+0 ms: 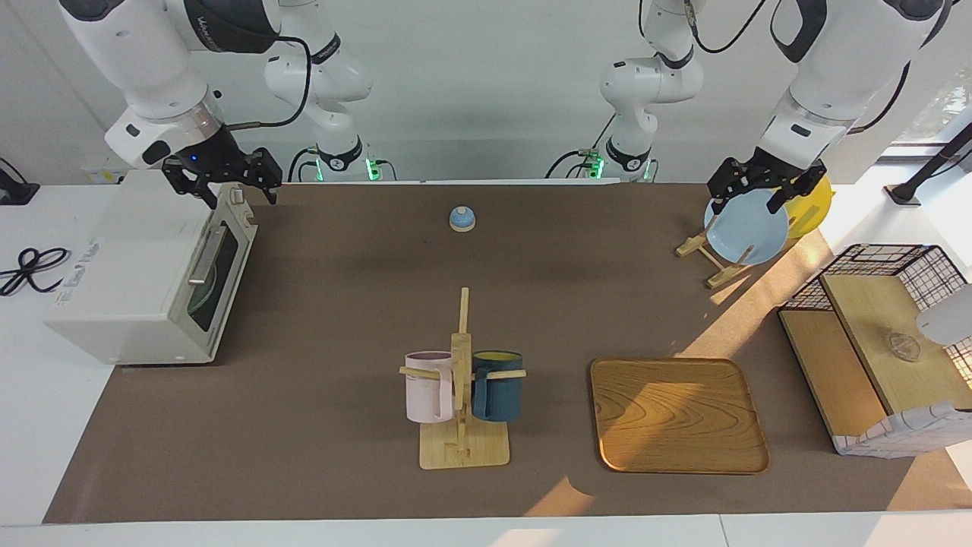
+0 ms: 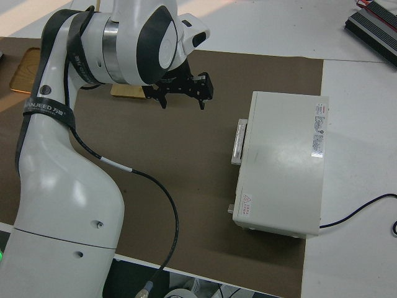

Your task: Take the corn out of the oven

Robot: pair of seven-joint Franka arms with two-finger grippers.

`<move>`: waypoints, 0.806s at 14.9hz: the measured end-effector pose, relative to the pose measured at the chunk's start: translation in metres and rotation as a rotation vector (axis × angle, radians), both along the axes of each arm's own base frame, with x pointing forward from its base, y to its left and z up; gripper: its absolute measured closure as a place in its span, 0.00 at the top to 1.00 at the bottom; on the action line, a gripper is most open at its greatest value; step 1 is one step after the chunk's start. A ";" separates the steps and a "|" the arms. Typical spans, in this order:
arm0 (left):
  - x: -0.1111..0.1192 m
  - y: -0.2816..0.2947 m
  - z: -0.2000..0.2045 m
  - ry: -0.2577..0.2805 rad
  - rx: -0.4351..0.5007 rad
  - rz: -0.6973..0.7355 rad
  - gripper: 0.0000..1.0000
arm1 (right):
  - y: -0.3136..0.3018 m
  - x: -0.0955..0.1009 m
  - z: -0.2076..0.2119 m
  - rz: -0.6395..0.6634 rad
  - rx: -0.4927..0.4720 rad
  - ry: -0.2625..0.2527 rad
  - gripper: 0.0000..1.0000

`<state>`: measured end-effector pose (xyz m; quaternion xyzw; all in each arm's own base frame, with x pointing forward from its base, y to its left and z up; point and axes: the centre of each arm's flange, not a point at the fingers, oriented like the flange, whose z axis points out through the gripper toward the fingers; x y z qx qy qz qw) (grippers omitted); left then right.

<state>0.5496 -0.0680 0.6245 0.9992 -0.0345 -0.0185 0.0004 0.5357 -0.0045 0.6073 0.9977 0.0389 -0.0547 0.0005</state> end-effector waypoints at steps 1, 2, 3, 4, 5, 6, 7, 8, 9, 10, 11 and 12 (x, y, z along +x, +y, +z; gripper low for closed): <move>0.000 0.000 0.000 0.000 0.000 -0.001 1.00 | 0.000 0.000 0.000 0.000 0.000 0.000 1.00; 0.000 -0.001 0.001 -0.001 0.000 -0.001 1.00 | 0.000 0.000 0.000 0.000 0.000 0.000 1.00; -0.001 -0.001 0.001 -0.003 0.000 -0.002 1.00 | 0.000 0.000 0.000 0.000 0.000 0.000 1.00; -0.001 -0.001 0.002 -0.003 0.000 -0.001 1.00 | 0.000 0.000 0.000 0.000 0.000 0.000 1.00; -0.001 0.000 0.002 -0.004 0.000 -0.001 1.00 | 0.000 0.000 0.000 0.000 0.000 0.000 1.00; -0.001 0.000 0.002 -0.004 0.000 -0.001 1.00 | 0.000 0.000 0.000 0.000 0.000 0.000 1.00; -0.001 0.000 0.002 -0.004 0.000 -0.003 1.00 | 0.000 0.000 0.000 0.000 0.000 0.002 1.00; -0.001 0.001 0.002 -0.004 0.000 -0.003 1.00 | 0.000 0.000 -0.001 0.000 0.000 0.005 1.00; -0.001 0.002 0.002 -0.004 0.000 -0.003 1.00 | 0.000 -0.001 -0.003 0.000 0.000 0.009 1.00; -0.001 0.002 0.002 -0.004 0.000 -0.003 1.00 | 0.000 -0.001 -0.005 0.000 0.000 0.013 1.00; -0.001 0.003 0.002 -0.004 0.000 -0.003 1.00 | 0.000 -0.001 -0.006 0.000 0.000 0.016 1.00; -0.001 0.003 0.002 -0.004 0.000 -0.004 1.00 | 0.000 -0.001 -0.008 0.000 0.000 0.020 1.00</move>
